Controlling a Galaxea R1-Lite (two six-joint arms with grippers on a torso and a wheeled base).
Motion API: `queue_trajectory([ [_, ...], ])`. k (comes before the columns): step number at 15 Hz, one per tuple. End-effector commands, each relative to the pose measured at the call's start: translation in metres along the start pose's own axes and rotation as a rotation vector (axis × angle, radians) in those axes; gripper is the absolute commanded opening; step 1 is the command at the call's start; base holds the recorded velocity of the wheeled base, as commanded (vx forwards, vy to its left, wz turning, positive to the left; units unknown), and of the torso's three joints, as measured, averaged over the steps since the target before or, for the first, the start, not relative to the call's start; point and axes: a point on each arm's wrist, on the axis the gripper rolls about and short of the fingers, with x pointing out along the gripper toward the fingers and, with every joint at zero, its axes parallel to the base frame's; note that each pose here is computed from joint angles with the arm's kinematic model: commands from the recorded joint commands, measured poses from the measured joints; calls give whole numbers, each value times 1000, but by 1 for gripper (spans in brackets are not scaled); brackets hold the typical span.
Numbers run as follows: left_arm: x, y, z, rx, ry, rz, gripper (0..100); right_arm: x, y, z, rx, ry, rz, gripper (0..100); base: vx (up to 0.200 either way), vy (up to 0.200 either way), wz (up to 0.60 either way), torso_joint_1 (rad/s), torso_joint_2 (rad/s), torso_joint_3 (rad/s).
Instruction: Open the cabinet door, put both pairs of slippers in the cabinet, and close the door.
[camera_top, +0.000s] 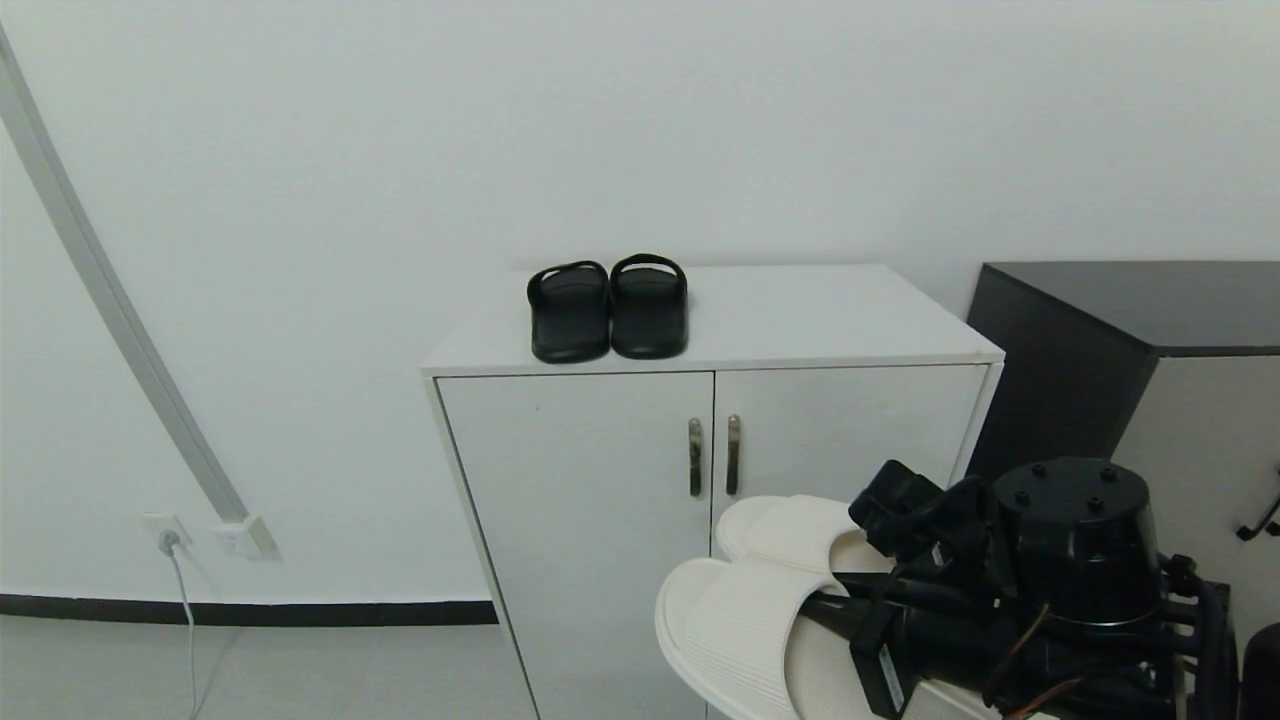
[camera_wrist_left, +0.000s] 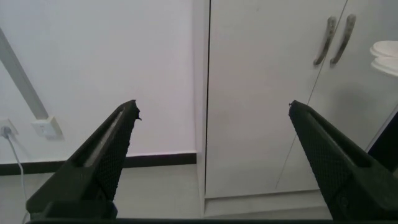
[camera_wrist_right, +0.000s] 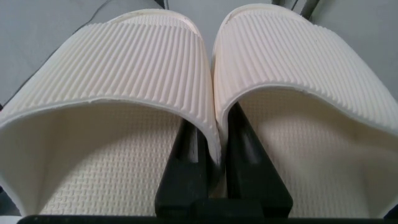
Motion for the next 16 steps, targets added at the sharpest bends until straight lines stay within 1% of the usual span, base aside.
queue_trajectory([
  [1, 0, 0, 0, 0, 2, 0, 100, -1, 1, 0, -2, -4, 3, 0, 0, 0, 0, -168, 491, 320],
  [6, 0, 0, 0, 0, 0, 0, 100, -1, 1, -1, -2, -2, 2, 0, 0, 0, 0, -150, 472, 330],
  [12, 0, 0, 0, 0, 2, 0, 100, 0, 0, -2, 0, 4, 1, 0, 0, 0, 0, -90, 454, 357],
  [13, 0, 0, 0, 6, 3, 0, 100, -1, 1, -3, 0, 4, 1, 0, 0, 0, 0, -27, 432, 378],
  [14, 0, 0, 0, 23, 3, 0, 100, -2, 0, -3, 0, 7, 0, 0, 0, 0, 0, -2, 178, 110],
  [15, 0, 0, 0, 31, 3, 0, 100, -2, 0, -4, 0, 9, 0, 0, 0, 0, 0, 0, 0, 0],
  [16, 0, 0, 0, 27, 3, 0, 100, -2, 0, -4, 0, 5, -1, 0, 0, 0, 0, 0, 0, 0],
])
